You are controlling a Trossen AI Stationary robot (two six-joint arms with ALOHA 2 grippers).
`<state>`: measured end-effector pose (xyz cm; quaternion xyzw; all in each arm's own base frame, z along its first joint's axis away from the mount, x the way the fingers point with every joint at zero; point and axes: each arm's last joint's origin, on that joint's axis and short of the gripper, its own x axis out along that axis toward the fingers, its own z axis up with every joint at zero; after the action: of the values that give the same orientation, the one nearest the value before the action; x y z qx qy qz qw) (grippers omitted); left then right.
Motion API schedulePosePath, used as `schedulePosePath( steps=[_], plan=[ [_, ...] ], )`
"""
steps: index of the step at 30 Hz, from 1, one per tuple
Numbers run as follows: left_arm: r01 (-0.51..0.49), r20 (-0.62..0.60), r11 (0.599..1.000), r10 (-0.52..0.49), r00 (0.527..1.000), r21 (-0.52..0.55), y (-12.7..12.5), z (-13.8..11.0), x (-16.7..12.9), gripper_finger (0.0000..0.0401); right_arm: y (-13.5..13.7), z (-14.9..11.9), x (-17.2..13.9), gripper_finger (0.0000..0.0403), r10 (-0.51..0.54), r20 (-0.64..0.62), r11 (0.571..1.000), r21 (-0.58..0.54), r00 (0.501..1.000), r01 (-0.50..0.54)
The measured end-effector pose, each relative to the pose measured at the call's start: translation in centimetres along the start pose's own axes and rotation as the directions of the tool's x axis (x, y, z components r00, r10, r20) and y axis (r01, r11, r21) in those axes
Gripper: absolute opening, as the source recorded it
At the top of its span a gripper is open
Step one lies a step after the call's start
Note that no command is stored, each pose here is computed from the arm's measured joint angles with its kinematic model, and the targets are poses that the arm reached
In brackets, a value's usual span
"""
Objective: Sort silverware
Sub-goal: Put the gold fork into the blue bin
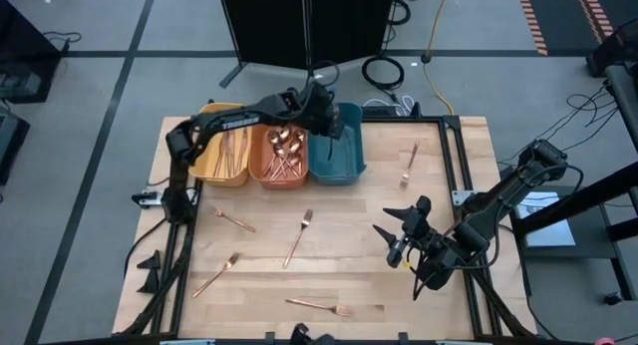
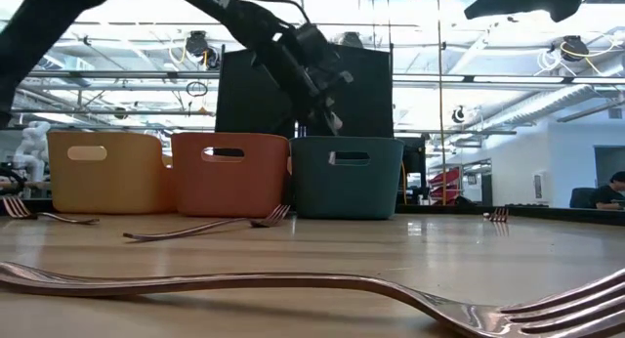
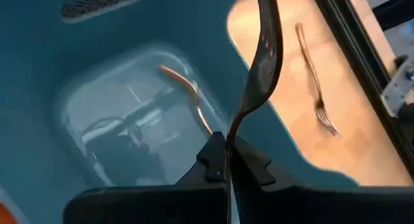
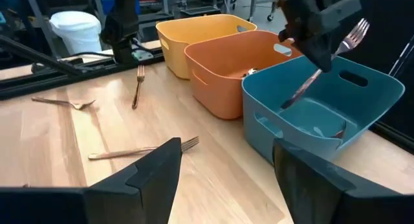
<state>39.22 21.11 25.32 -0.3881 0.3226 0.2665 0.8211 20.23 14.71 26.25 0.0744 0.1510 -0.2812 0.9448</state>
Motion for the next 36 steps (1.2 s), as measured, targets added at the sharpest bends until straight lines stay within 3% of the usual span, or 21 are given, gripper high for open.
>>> schedulePosePath(
  steps=[6, 17, 23, 30, 33, 36],
  plan=[
    [-0.045, -0.060, 0.998, 0.047, 0.997, 0.037, 0.8, 0.1, 1.1, 0.0005, 0.0, 0.0, 0.0, 0.0232, -0.001, -0.001, 1.000, -0.027, 1.000, 0.001],
    [-0.039, -0.052, 0.998, 0.042, 0.998, 0.056, 1.0, 0.4, 0.5, 0.0058, -0.2, -0.1, 0.0, 0.0232, -0.010, -0.007, 0.999, -0.053, 1.000, 0.010],
    [-0.016, -0.067, 0.998, 0.020, 0.998, 0.057, 1.4, 0.8, -0.2, 0.0067, -0.2, -0.1, 0.0, 0.0232, -0.010, -0.007, 0.999, -0.053, 1.000, 0.010],
    [0.050, 0.043, 0.960, -0.064, 0.997, 0.275, -1.4, 1.4, -6.6, 0.0068, -0.2, -0.2, 0.0, 0.0232, -0.010, -0.008, 0.999, -0.034, 1.000, 0.010],
    [0.050, 0.067, 0.901, -0.088, 0.994, 0.431, -3.8, 0.1, -10.5, 0.0068, -0.3, -0.2, 0.0, 0.0231, -0.014, -0.013, 1.000, -0.018, 1.000, 0.013],
    [0.000, 0.097, 0.840, -0.062, 0.993, 0.542, -5.5, -2.8, -13.6, 0.0068, -0.7, -0.5, 0.1, 0.0231, -0.018, -0.061, 1.000, 0.006, 0.998, 0.018]
  ],
)
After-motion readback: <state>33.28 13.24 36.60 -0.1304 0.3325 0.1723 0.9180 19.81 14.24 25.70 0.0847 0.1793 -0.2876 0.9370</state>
